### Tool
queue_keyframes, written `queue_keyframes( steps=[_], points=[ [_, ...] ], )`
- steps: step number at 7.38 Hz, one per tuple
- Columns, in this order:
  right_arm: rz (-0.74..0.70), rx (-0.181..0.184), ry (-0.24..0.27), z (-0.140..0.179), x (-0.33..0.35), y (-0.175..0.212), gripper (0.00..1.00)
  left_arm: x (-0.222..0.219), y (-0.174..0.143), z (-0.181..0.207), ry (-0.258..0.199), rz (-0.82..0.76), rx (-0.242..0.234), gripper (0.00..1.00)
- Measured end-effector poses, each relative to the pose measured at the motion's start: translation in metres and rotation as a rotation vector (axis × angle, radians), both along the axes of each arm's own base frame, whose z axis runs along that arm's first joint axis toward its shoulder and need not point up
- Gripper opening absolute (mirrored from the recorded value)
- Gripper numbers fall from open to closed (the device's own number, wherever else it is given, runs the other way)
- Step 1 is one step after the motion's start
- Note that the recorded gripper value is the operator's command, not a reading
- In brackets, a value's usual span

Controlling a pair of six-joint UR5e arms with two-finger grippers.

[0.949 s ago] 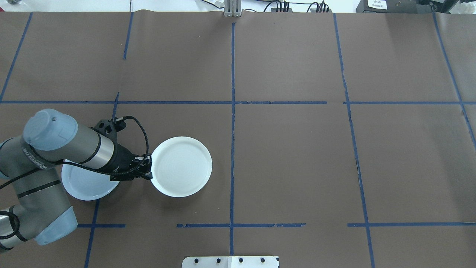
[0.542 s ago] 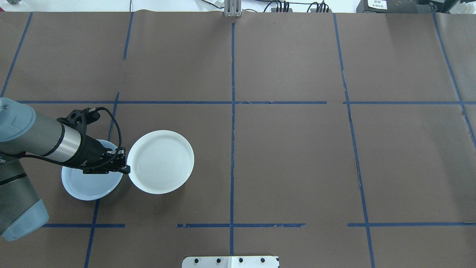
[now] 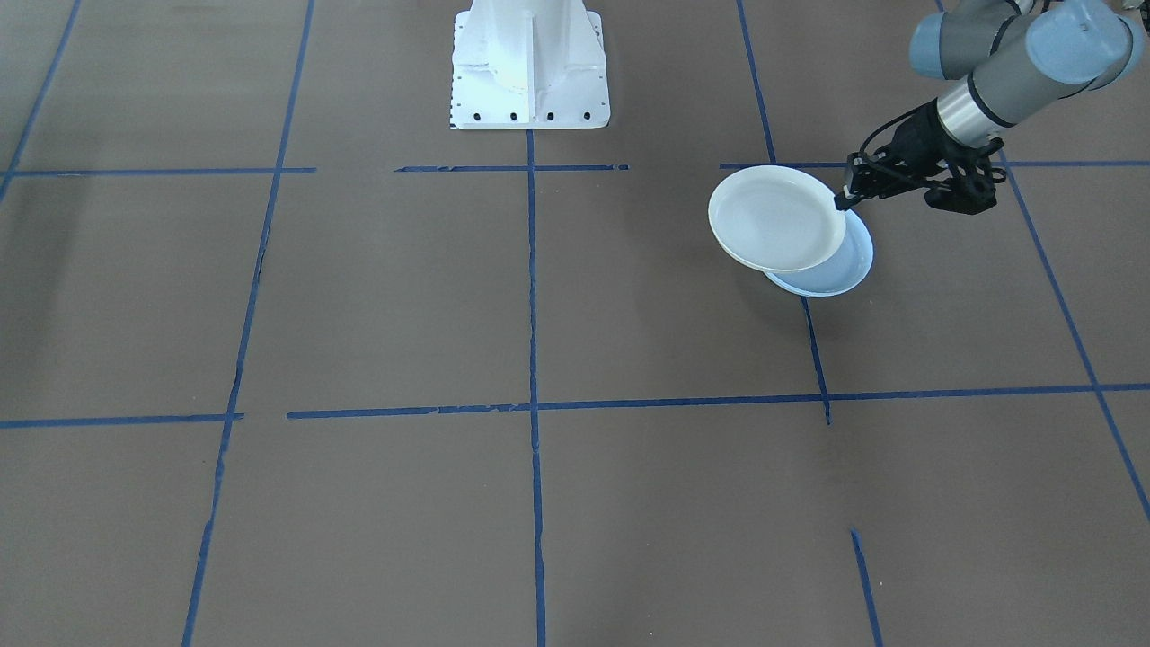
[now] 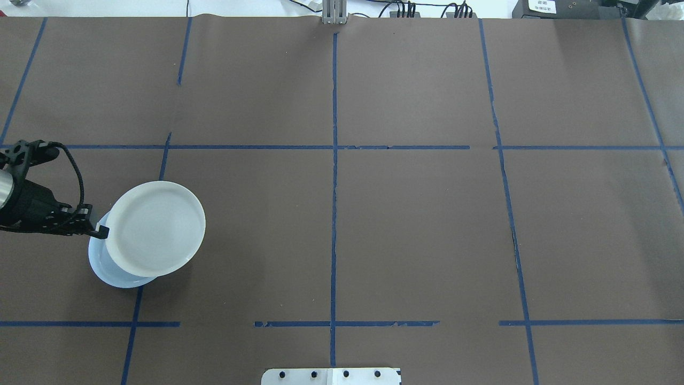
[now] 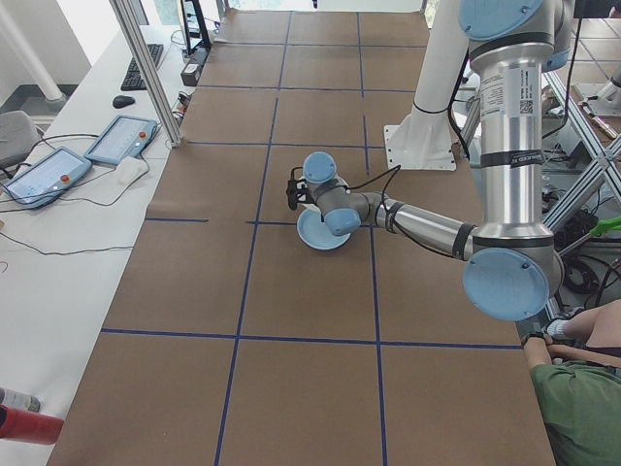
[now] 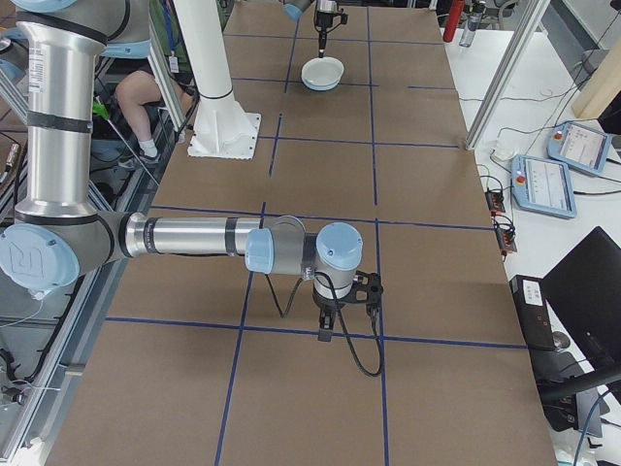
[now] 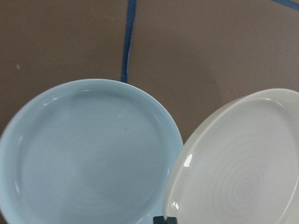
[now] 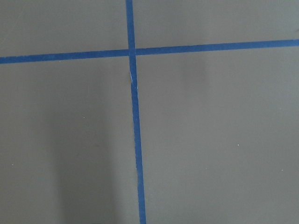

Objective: Stack plate in center

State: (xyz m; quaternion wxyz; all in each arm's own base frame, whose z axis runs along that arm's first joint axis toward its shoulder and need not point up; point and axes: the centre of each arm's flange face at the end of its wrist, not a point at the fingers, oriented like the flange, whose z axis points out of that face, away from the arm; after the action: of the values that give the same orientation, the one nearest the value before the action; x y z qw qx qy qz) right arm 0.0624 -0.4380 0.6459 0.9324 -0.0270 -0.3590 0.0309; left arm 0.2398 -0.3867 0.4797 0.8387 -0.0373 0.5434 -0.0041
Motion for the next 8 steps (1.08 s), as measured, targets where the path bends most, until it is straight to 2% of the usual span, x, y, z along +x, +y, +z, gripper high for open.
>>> queue_keyframes(
  steps=[2, 4, 8],
  points=[
    [0.0, 0.0, 0.0, 0.0, 0.0, 0.0, 1.0, -0.027, -0.011, 0.038, 0.01, 0.054, 0.023, 0.0],
    [0.0, 0.0, 0.0, 0.0, 0.0, 0.0, 1.0, -0.028, -0.02, 0.067, -0.001, 0.072, 0.01, 0.0],
    [0.0, 0.0, 0.0, 0.0, 0.0, 0.0, 1.0, -0.021, -0.027, 0.079, -0.007, 0.076, -0.006, 0.0]
  ],
)
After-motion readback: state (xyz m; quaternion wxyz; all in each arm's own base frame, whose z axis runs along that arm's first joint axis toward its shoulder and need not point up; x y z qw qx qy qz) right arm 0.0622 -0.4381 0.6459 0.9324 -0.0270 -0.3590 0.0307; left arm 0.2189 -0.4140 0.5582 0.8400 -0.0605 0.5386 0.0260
